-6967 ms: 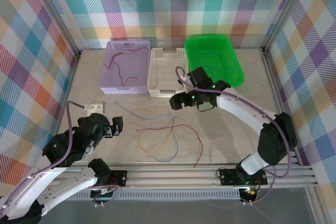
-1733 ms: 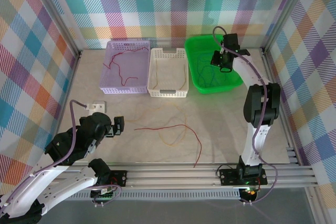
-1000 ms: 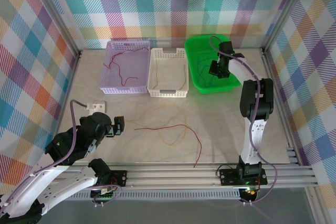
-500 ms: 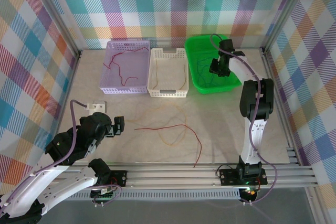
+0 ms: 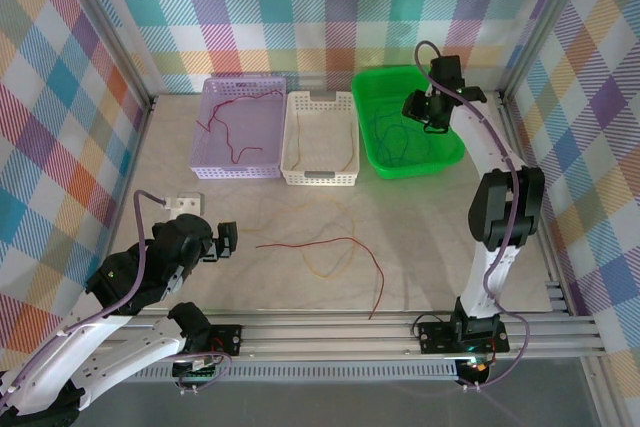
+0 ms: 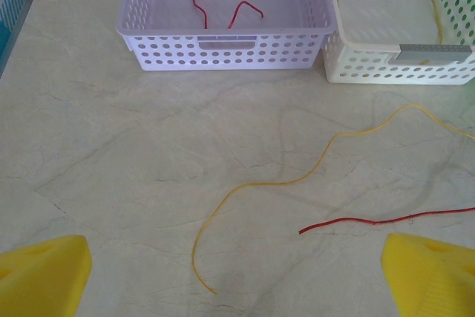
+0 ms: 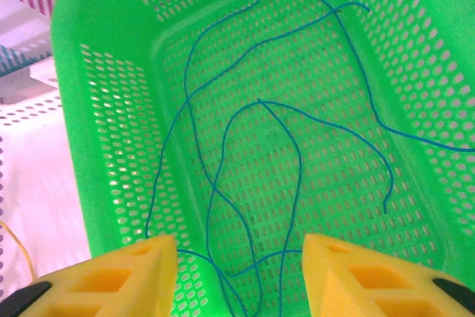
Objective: Untangle the cables
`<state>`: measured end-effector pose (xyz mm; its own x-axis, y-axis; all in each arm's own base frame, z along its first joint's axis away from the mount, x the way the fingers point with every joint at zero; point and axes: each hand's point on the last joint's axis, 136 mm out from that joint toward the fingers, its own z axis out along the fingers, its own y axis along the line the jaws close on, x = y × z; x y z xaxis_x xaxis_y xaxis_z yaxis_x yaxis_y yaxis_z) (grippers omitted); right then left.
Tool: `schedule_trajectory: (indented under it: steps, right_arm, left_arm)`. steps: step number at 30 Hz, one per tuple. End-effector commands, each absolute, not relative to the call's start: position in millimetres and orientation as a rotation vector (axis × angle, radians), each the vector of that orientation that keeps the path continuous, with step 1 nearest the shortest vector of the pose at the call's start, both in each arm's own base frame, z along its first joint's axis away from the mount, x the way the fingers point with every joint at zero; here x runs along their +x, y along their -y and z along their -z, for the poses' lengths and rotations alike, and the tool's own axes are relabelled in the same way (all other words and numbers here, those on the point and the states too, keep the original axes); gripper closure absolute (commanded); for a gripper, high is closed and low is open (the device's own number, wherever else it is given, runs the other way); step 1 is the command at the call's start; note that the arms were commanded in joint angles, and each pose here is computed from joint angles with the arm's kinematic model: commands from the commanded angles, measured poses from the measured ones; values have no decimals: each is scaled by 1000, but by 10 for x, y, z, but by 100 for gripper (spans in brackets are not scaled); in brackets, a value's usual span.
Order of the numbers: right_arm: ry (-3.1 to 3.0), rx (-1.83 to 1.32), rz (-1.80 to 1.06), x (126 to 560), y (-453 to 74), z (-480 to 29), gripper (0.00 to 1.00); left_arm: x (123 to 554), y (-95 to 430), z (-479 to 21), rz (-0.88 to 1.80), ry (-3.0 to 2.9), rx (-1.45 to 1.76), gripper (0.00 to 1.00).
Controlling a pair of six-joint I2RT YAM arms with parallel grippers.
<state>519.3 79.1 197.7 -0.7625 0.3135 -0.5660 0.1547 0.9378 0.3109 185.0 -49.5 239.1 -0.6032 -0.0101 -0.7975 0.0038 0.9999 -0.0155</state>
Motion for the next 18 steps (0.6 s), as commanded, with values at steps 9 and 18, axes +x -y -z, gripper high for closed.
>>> schedule_trajectory:
  steps: [9, 18]
  right_arm:
    - [-2376, 174, -692, 4401, -1359, -2394, 48]
    - [-2447, -175, -807, 3353, -2008, -1907, 44]
  left_arm:
    - [1860, 493, -2379, 12, -2215, 8, 0]
    - [1868, 519, -2361, 14, -2225, 18, 0]
